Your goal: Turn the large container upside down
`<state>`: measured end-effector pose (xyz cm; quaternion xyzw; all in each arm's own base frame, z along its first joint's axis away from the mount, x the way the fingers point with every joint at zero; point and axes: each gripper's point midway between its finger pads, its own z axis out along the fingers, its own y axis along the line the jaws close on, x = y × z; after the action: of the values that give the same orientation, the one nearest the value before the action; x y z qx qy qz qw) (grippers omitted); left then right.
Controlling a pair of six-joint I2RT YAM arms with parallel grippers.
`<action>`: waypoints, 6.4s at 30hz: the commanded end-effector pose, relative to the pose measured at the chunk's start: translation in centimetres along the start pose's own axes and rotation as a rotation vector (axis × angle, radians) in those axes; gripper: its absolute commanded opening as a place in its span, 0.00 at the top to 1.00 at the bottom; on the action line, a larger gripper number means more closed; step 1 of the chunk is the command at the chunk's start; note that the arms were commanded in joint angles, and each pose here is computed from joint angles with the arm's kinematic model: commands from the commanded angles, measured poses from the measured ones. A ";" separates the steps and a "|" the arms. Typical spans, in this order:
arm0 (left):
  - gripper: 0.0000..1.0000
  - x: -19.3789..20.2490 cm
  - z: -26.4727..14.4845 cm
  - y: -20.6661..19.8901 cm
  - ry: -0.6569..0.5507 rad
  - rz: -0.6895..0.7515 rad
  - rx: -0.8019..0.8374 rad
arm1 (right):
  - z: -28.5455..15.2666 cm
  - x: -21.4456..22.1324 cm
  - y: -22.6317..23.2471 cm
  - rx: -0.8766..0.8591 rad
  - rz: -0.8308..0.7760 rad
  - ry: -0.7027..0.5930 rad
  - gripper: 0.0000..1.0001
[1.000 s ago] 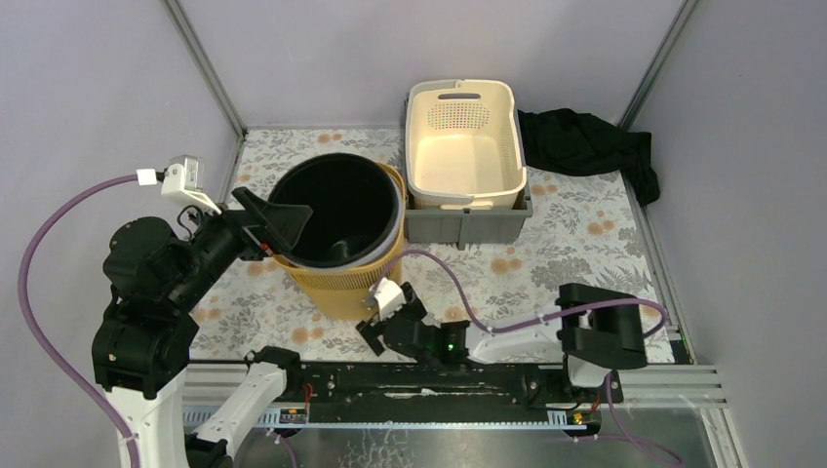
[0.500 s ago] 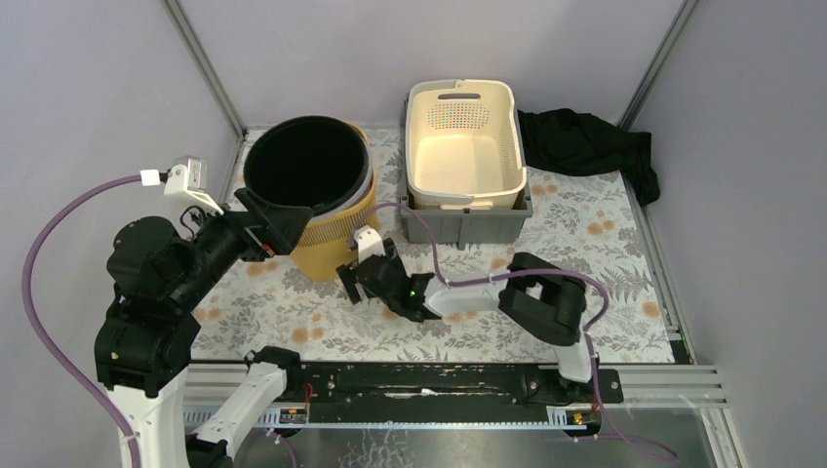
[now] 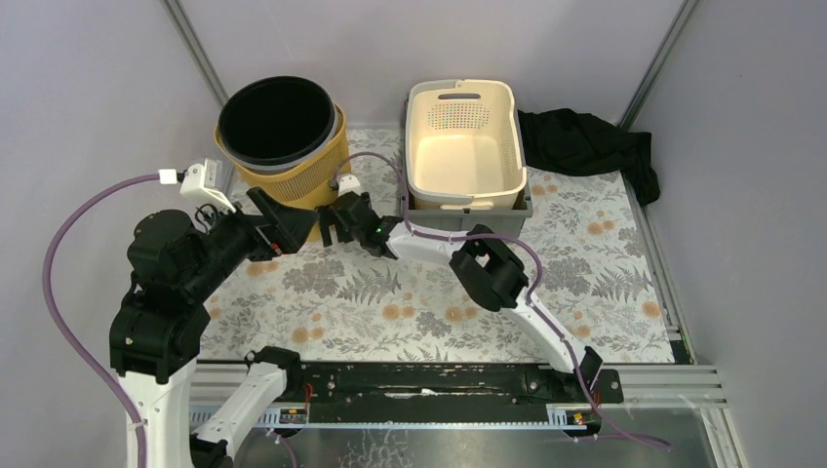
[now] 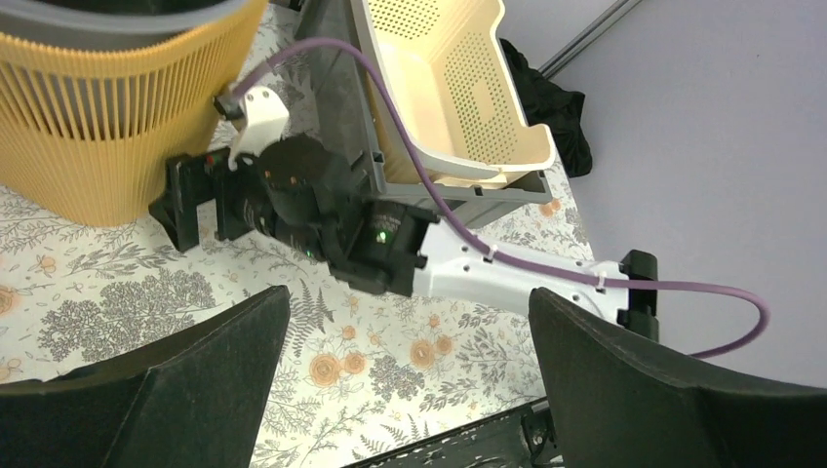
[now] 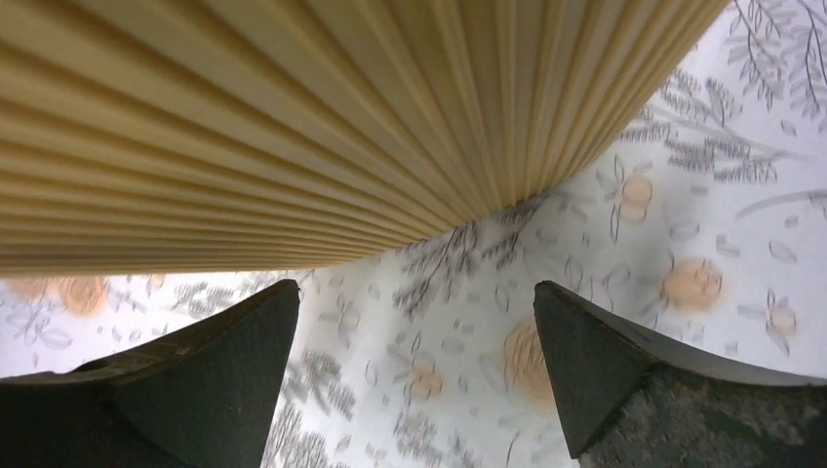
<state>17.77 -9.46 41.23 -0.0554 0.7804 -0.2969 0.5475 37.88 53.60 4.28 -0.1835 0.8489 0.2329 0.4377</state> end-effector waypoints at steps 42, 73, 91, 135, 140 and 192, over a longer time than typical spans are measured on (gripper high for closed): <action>0.00 10.9 11.3 6.4 0.290 0.005 -0.166 | -21.5 -15.2 -14.5 0.234 -0.123 0.068 0.18; 0.00 13.4 12.1 6.3 0.332 0.027 -0.167 | -19.8 -10.8 -19.7 0.501 -0.231 0.283 0.52; 0.00 13.6 12.1 6.5 0.333 0.032 -0.169 | -22.9 -15.7 -20.4 0.596 -0.278 0.207 1.00; 0.00 13.4 12.8 5.8 0.324 0.018 -0.152 | -45.0 -33.0 -16.4 0.489 -0.181 -0.459 1.00; 0.00 13.1 12.7 5.7 0.317 0.020 -0.152 | -45.7 -33.8 -14.0 0.373 -0.189 -0.510 1.00; 0.00 7.4 2.8 4.4 0.134 -0.002 -0.154 | -45.4 -28.7 -6.6 0.088 -0.210 -0.483 0.52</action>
<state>19.63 -11.10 31.56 -0.0625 0.8392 -0.2439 0.4819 26.92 26.08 48.43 -0.2015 0.7177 0.1882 0.6394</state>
